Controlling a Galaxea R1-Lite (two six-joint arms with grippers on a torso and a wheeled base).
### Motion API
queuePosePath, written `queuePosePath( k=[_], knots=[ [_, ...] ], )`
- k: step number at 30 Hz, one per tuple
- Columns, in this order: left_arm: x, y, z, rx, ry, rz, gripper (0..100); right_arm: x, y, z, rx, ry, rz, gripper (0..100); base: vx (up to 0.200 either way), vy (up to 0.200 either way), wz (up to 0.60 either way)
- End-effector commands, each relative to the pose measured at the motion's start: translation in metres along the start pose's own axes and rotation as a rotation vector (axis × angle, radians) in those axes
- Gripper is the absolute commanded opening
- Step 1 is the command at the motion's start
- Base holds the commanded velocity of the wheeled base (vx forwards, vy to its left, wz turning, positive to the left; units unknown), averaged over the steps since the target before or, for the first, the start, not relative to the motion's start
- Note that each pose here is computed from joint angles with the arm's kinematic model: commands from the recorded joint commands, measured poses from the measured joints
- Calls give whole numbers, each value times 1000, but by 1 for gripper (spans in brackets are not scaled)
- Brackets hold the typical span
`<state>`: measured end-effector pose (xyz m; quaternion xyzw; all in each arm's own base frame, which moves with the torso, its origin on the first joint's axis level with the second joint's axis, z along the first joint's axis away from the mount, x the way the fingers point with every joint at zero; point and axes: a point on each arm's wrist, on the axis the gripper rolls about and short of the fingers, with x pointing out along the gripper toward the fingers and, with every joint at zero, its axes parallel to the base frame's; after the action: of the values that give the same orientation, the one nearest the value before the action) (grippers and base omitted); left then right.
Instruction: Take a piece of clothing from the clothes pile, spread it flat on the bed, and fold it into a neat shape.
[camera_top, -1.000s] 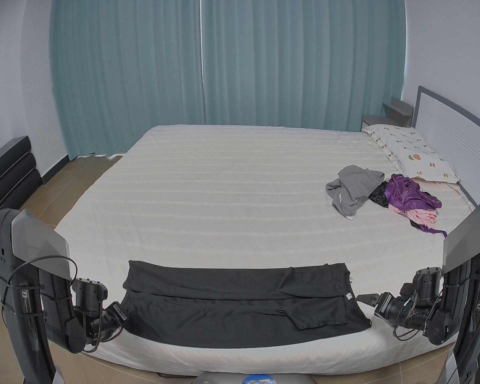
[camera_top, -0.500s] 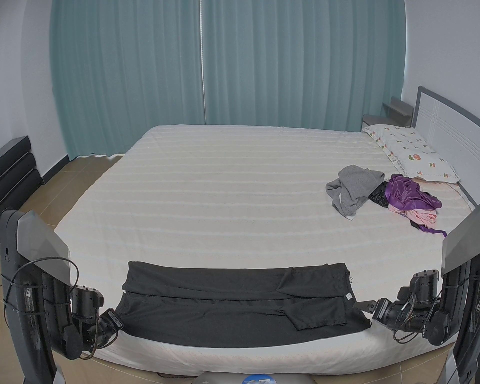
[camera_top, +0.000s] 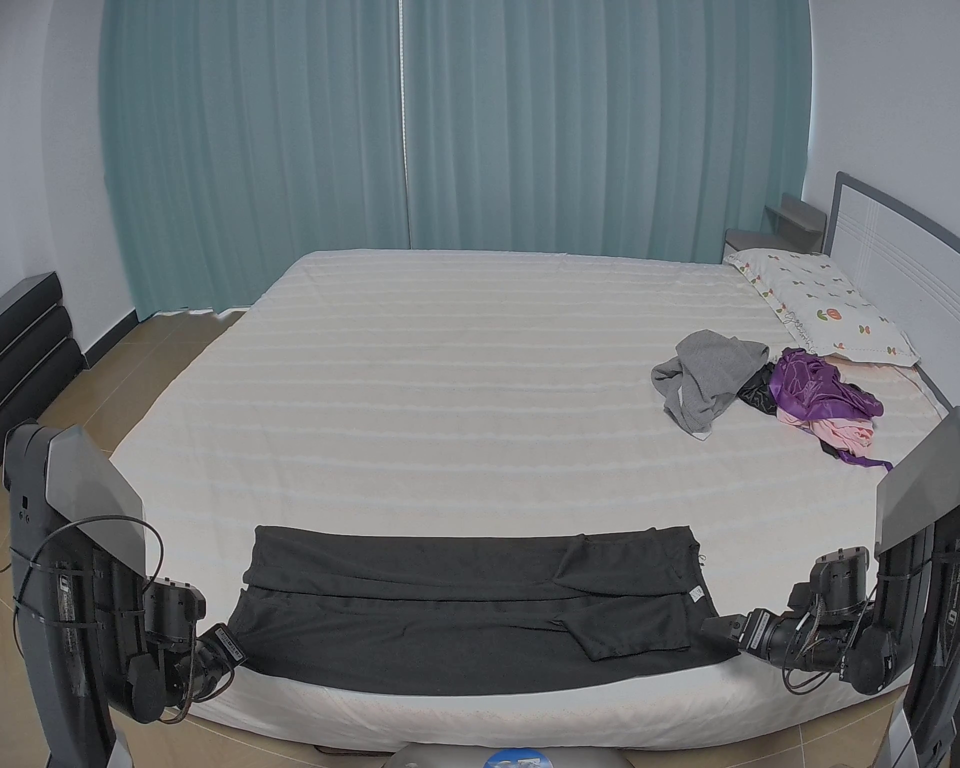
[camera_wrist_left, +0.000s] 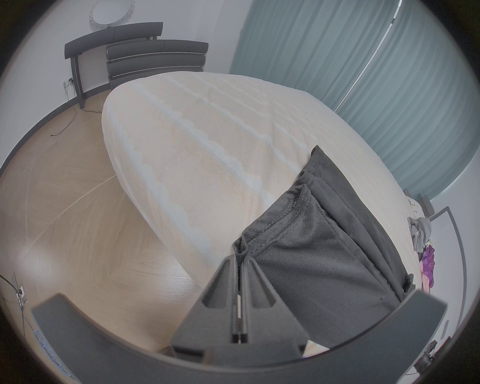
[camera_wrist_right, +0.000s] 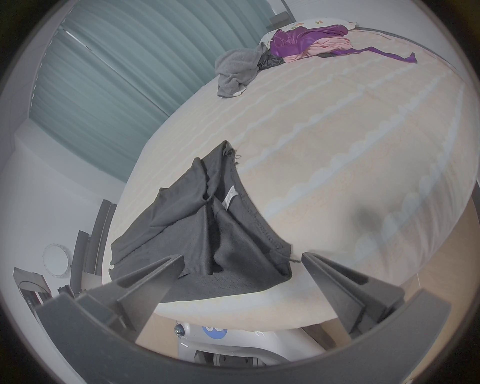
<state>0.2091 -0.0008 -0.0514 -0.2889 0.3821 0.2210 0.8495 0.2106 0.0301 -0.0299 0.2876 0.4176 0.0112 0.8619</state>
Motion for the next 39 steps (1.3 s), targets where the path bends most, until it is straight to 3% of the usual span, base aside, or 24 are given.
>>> queuePosePath(
  k=[1,16,17,39],
  knots=[
    [0,3,-3,1,16,6,0,6,-1,-12,-18,53,-24,100,0,0,0],
    [1,2,-3,-2,13,-2,0,19,4,-19,-49,36,-73,100,0,0,0],
    [1,2,-3,-2,11,-3,0,20,4,-19,-48,25,-77,0,0,0,0],
    [-7,-2,7,-31,-17,-63,0,-3,6,-4,-25,-63,-66,0,0,0,0]
  ],
)
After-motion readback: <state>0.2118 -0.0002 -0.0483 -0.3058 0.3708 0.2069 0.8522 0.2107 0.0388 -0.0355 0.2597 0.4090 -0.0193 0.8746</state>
